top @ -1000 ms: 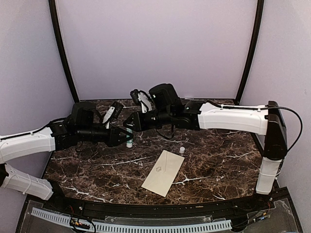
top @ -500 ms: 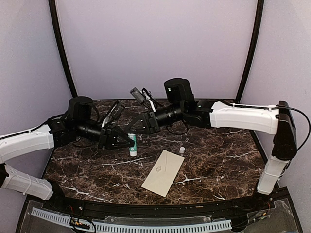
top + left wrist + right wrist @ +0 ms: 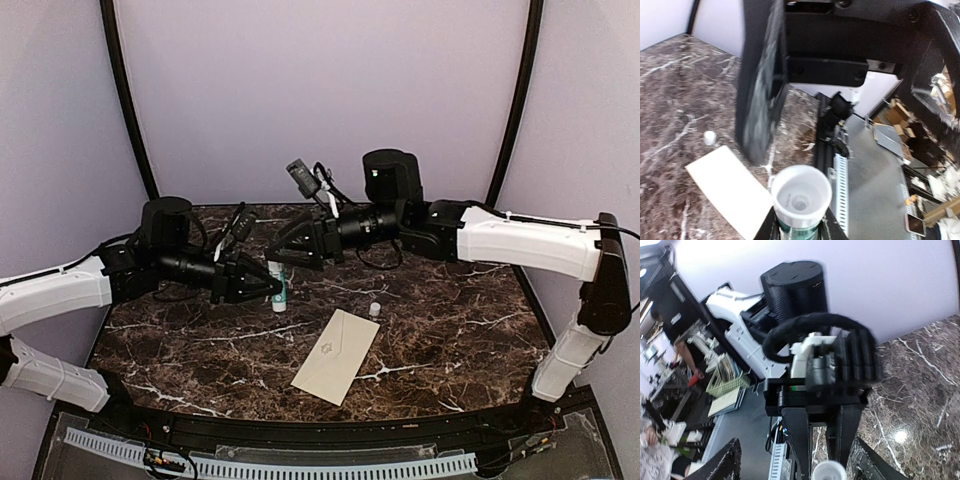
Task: Place the letter into the envelope and seal it
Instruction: Screw the solid glue.
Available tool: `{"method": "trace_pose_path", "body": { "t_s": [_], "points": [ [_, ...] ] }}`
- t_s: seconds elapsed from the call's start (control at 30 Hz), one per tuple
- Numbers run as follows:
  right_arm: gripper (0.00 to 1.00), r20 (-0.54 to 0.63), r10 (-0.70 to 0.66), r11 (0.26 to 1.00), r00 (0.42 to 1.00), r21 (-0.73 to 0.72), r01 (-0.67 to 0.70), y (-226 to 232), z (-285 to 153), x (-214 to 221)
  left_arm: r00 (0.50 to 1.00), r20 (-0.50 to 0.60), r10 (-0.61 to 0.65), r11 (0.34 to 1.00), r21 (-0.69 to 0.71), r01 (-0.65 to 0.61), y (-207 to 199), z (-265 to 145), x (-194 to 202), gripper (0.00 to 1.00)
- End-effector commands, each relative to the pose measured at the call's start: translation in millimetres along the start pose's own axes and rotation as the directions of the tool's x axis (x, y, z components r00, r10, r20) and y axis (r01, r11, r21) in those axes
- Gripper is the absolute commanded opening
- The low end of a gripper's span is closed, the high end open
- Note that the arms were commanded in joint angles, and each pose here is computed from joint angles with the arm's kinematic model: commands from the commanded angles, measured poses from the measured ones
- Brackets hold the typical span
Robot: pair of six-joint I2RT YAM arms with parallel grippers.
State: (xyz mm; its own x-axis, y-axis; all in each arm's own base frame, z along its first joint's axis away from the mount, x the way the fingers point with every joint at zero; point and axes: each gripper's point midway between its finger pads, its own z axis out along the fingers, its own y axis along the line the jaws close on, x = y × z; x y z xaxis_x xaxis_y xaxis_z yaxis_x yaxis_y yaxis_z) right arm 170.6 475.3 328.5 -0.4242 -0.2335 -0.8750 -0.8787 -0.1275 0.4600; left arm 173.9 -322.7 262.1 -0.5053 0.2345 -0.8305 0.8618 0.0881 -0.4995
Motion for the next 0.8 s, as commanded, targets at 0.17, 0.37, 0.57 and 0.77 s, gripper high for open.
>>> {"method": "trace_pose_path", "body": {
  "t_s": [0.17, 0.37, 0.57, 0.77],
  "points": [
    [0.78, 0.252, 0.067, 0.791, 0.965, 0.576, -0.206, -97, -67, -28, 0.976, 0.214, 0.036, 0.742, -0.66, 0.118, 95, -68, -19, 0.0],
    [0.7, 0.284, 0.172, 0.787, 0.943, 0.536, -0.305, -106, -45, -11, 0.981, 0.194, -0.024, 0.743, -0.653, 0.147, 108, -57, -2, 0.0],
    [0.59, 0.2, 0.203, 0.774, 0.959, 0.567, -0.282, -111, -5, 3, 0.989, 0.15, -0.011, 0.823, -0.56, 0.094, 100, -37, 7, 0.0],
    [0.53, 0.151, 0.225, 0.788, 0.963, 0.553, -0.27, -114, 14, 11, 0.994, 0.109, -0.009, 0.848, -0.526, 0.065, 98, -28, 15, 0.0]
  ]
}}
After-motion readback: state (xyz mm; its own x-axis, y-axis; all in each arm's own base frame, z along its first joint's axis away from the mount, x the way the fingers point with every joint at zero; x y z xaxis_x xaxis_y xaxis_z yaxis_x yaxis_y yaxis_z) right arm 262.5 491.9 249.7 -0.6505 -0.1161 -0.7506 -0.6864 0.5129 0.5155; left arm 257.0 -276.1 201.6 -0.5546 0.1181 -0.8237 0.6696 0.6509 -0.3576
